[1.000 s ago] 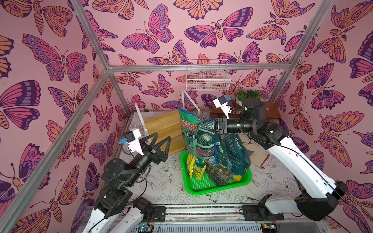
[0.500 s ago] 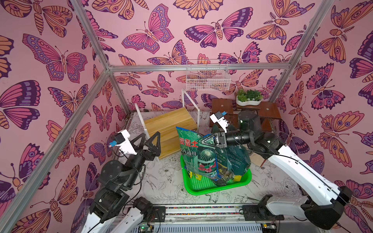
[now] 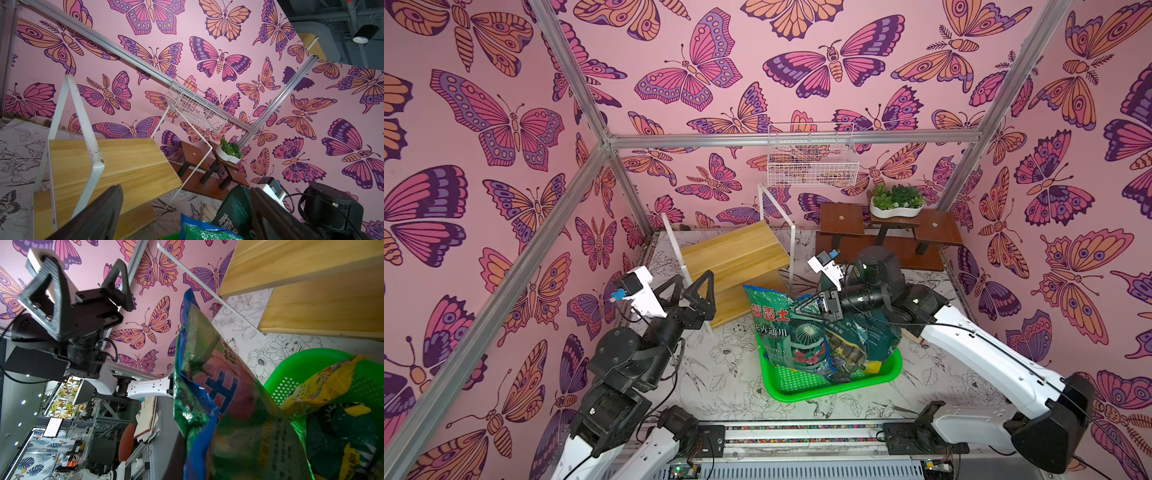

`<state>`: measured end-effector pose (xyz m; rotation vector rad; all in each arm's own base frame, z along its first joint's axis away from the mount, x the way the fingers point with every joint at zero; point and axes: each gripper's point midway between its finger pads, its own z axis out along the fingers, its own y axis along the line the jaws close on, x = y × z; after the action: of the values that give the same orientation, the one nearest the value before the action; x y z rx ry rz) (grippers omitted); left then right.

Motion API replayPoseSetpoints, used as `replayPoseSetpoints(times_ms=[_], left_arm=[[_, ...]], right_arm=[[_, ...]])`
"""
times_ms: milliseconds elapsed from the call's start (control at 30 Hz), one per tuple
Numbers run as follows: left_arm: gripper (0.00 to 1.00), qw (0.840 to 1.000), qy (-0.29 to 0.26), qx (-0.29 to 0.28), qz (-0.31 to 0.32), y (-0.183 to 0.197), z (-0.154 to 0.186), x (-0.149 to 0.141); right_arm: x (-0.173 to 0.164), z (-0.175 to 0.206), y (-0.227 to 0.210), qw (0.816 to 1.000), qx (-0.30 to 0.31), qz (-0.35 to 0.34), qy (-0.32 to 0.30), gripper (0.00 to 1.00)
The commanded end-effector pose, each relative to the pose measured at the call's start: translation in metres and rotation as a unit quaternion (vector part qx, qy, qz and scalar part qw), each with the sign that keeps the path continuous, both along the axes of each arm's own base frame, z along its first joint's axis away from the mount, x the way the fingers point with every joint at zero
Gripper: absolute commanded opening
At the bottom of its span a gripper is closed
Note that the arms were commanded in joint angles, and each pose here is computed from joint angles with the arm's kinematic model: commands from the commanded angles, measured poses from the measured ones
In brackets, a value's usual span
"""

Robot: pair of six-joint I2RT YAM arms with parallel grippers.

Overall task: Take down the fertilizer bag from the shelf
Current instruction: Place the fertilizer bag in the storage box.

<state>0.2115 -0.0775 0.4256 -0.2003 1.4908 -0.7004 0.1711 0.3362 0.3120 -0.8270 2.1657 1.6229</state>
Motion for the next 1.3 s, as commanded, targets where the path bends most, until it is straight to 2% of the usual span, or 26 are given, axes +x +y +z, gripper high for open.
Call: replayPoseSetpoints(times_ms=[0,133,333,567,700,800,833,900,1000,1067,1100,1267], left_arm=[[1.00,1.000,-0.005,-0.005,0.005,0.001,0.003,0.001],[1.00,1.000,-0.008,-0.008,-0.006,-0.003,0.005,0.001],[1.00,1.000,-0.011,-0.012,-0.010,-0.003,0.007,-0.001],[1.00,1.000,-0.013,-0.015,-0.010,-0.003,0.007,-0.001],[1.00,1.000,-0.018,-0.016,-0.018,-0.006,0.011,-0.001],[1.00,0.999,-0.018,-0.019,-0.018,-0.007,0.011,0.001],[1.00,0.999,-0.017,-0.021,-0.017,-0.007,0.010,0.002],[1.00,0.999,-0.014,-0.022,-0.018,-0.008,0.009,0.003],[1.00,1.000,-0.014,-0.020,-0.017,-0.008,0.009,0.002],[1.00,1.000,-0.011,-0.015,-0.008,-0.005,0.008,0.003],[1.00,1.000,-0.010,-0.012,0.000,-0.002,0.008,0.004],[1.00,0.999,0.007,0.028,0.041,0.010,0.014,0.009]], right_arm=[[-0.005,0.007,0.000,0.998,0.026,0.018,-0.052,0.00],[0.001,-0.037,-0.009,0.997,-0.028,-0.002,-0.067,0.00],[-0.005,-0.085,-0.012,0.997,-0.061,0.011,-0.035,0.00],[-0.019,-0.100,-0.020,0.997,-0.068,0.007,-0.034,0.00],[-0.038,-0.101,-0.028,0.987,-0.131,0.018,-0.091,0.00],[-0.038,-0.110,-0.033,0.982,-0.160,0.016,-0.099,0.00],[-0.037,-0.111,-0.033,0.981,-0.162,0.014,-0.102,0.04],[-0.033,-0.105,-0.030,0.982,-0.157,0.011,-0.109,0.27],[-0.025,-0.088,-0.025,0.980,-0.144,0.002,-0.135,0.47],[-0.018,-0.072,-0.021,0.979,-0.129,-0.008,-0.158,0.51],[-0.014,-0.061,-0.020,0.977,-0.122,-0.016,-0.172,0.57],[0.000,0.003,-0.018,0.964,-0.093,-0.038,-0.245,0.61]])
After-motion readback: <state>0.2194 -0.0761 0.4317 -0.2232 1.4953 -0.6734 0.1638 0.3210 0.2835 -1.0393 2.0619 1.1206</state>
